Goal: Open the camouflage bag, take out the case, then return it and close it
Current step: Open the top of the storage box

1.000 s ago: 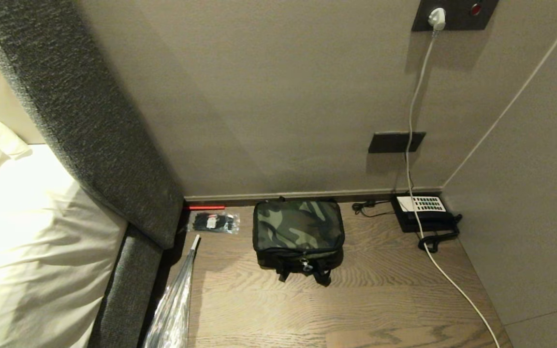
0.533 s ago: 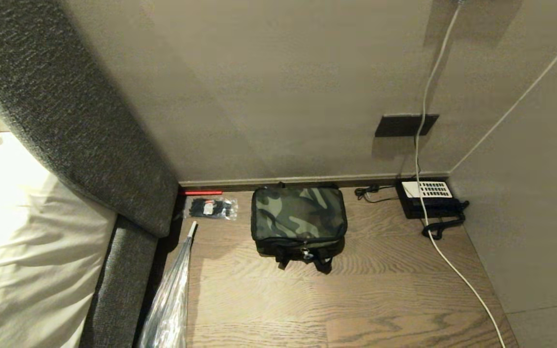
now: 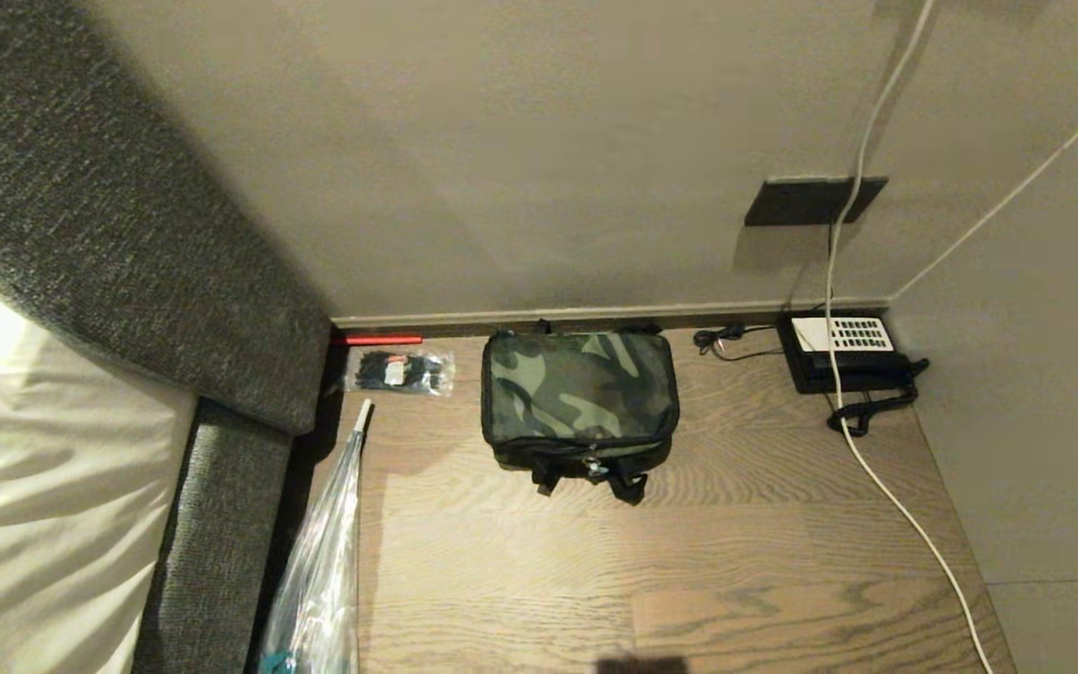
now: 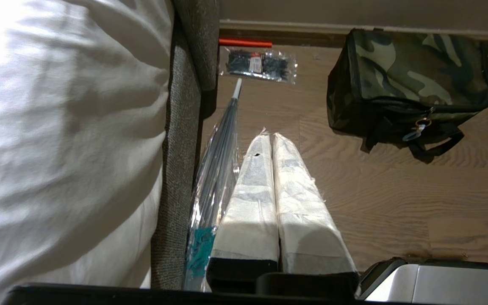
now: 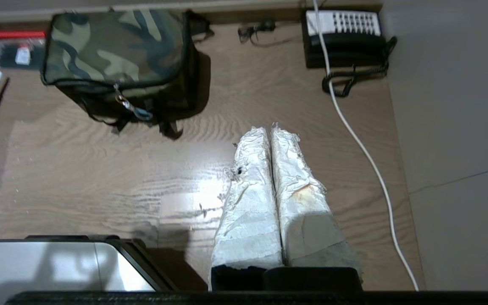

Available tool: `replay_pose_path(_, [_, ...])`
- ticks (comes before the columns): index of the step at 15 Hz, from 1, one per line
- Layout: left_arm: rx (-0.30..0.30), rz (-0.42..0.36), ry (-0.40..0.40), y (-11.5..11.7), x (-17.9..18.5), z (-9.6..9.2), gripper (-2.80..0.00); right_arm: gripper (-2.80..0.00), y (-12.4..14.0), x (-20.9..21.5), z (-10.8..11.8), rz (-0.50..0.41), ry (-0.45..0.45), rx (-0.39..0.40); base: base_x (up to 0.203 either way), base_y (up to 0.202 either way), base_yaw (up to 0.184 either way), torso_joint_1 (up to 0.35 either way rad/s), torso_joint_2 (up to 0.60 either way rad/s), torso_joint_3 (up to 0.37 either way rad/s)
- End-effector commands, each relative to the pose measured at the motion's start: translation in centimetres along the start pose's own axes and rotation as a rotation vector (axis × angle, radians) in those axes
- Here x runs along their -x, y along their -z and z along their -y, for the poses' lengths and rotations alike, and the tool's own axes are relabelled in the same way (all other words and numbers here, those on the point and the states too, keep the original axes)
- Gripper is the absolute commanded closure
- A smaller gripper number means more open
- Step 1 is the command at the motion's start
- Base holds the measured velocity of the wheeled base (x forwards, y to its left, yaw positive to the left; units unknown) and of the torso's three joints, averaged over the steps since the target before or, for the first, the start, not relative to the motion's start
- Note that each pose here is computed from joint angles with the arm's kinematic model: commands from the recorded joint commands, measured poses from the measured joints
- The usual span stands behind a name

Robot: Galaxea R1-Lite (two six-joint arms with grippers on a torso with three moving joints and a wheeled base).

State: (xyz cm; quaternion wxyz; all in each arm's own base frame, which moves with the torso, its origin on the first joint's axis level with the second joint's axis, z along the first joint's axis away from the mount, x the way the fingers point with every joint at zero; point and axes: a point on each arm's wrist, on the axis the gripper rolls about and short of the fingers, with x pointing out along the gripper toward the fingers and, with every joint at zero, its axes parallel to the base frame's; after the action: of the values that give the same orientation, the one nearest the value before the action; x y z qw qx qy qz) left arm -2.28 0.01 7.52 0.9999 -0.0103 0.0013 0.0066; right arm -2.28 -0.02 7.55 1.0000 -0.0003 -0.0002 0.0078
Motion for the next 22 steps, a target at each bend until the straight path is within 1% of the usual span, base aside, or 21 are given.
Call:
replay_pose_path(1, [0.001,-0.002,-0.001,0.1,-0.01,0.0,0.0,0.0,0.01,0.02,0.0,0.003,0.0,0.001,0.0,0.0,0.0,0.004,0.0,-0.201])
replay_pose_path(22, [-0.001,0.0,-0.001,0.08,-0.01,0.0,0.0,0.0,0.01,0.02,0.0,0.003,0.0,-0.001,0.0,0.0,0.0,0.001,0.0,-0.19])
